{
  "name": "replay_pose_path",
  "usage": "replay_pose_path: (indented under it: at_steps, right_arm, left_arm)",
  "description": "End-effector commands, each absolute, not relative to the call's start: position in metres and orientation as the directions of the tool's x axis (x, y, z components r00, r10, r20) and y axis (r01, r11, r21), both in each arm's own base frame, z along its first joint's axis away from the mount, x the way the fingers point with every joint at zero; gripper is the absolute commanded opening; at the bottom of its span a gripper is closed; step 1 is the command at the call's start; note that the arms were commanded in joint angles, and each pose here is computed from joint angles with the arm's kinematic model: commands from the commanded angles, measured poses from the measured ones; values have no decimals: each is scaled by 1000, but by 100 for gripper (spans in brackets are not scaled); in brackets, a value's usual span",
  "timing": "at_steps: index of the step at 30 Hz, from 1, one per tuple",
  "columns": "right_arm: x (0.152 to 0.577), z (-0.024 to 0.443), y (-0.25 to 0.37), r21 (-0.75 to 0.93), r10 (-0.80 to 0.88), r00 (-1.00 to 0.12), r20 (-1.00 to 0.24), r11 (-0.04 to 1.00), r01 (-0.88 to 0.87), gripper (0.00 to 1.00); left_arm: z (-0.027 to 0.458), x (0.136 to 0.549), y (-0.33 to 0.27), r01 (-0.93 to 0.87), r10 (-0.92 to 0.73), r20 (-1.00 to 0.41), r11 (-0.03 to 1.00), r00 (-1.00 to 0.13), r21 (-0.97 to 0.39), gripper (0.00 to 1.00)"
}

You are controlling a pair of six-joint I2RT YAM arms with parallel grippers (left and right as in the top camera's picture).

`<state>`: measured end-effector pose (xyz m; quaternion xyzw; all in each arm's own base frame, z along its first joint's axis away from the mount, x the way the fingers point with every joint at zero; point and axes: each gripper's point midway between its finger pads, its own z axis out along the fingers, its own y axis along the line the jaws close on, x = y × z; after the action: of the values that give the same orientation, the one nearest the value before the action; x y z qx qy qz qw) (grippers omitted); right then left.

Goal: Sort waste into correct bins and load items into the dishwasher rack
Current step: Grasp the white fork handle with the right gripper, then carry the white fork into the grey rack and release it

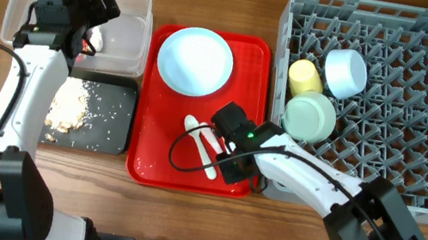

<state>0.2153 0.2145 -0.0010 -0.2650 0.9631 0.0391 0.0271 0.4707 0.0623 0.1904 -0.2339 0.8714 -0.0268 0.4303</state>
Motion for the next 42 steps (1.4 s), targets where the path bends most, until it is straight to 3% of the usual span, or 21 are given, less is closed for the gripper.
replay_pose_path:
  at_steps: [1, 6, 9, 13, 18, 29, 33, 42]
  right_arm:
    - [203, -16, 201, 45, -496, -868, -23, 867, -497, 23]
    - [203, -18, 201, 45, -496, -868, -28, 866, -497, 4]
    - [211, -9, 205, 33, -495, -867, -47, 867, -497, 4]
    - [238, 38, 210, -32, -491, -859, -145, 870, -492, 4]
    - [213, 38, 230, 145, -491, -866, -97, 853, -501, 37]
    - [198, -3, 215, 143, -455, -887, -85, 875, -462, 43]
    - [203, -7, 220, 141, -498, -861, -108, 849, -509, 21]
    - [208, 3, 222, 130, -498, -860, -108, 851, -509, 11]
  left_arm:
    - [195, 471, 64, -389, -436, -743, 886, -508, -254, 100]
    - [195, 471, 64, -389, -436, -743, 886, -508, -254, 100]
    - [195, 471, 64, -389, -436, -743, 886, -508, -253, 100]
    - [195, 471, 64, -389, -436, -743, 886, -508, -254, 100]
    - [195, 471, 64, -389, -436, -743, 886, -508, -254, 100]
    - [195, 471, 64, -389, -436, -743, 886, -508, -254, 100]
    - [195, 471, 64, -389, -436, -743, 886, -508, -254, 100]
    - [195, 471, 64, -389, -436, -743, 886, -508, -254, 100]
